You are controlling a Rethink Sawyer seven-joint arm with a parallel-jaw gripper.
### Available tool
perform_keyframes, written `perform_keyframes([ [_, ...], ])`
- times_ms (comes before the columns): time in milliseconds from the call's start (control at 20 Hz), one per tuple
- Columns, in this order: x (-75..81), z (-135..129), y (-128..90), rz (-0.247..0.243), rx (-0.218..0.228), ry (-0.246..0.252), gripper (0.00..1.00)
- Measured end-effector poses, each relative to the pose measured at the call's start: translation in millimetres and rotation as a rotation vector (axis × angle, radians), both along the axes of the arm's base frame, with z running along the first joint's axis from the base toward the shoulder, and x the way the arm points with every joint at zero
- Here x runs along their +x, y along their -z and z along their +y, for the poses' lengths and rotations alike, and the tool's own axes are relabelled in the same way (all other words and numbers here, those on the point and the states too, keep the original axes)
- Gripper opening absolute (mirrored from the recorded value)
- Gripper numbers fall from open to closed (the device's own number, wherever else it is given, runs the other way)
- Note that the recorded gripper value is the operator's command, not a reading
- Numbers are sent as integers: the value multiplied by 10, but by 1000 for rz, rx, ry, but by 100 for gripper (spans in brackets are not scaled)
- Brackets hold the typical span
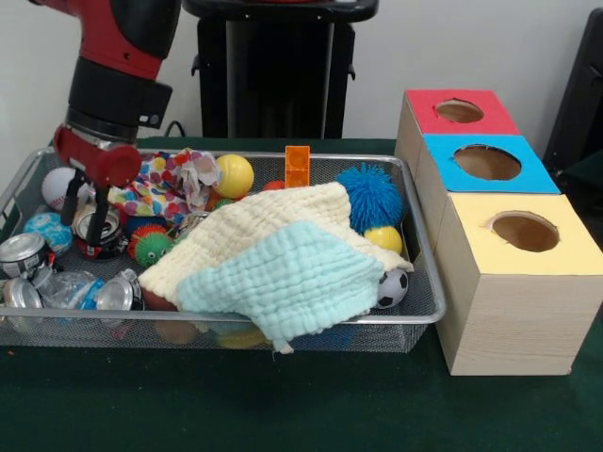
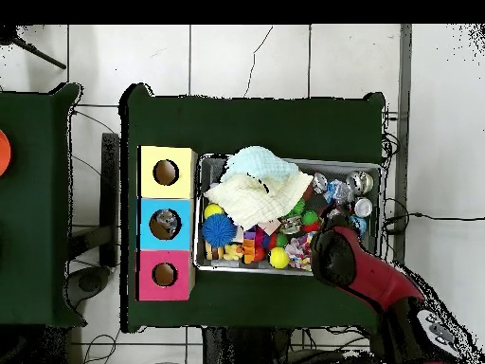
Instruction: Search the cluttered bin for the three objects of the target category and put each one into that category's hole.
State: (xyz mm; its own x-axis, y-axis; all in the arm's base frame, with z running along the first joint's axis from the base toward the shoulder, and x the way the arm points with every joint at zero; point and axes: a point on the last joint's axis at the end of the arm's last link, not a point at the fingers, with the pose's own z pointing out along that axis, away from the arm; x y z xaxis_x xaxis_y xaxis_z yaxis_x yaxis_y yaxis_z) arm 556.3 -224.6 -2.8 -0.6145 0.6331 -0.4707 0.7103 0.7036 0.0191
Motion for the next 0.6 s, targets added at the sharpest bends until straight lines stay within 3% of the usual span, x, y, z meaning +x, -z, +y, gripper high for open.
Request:
perform_keyframes([
  [350, -180, -41, 384, 14, 22, 17, 100],
  [600, -173, -9, 487, -22, 39, 1, 100],
])
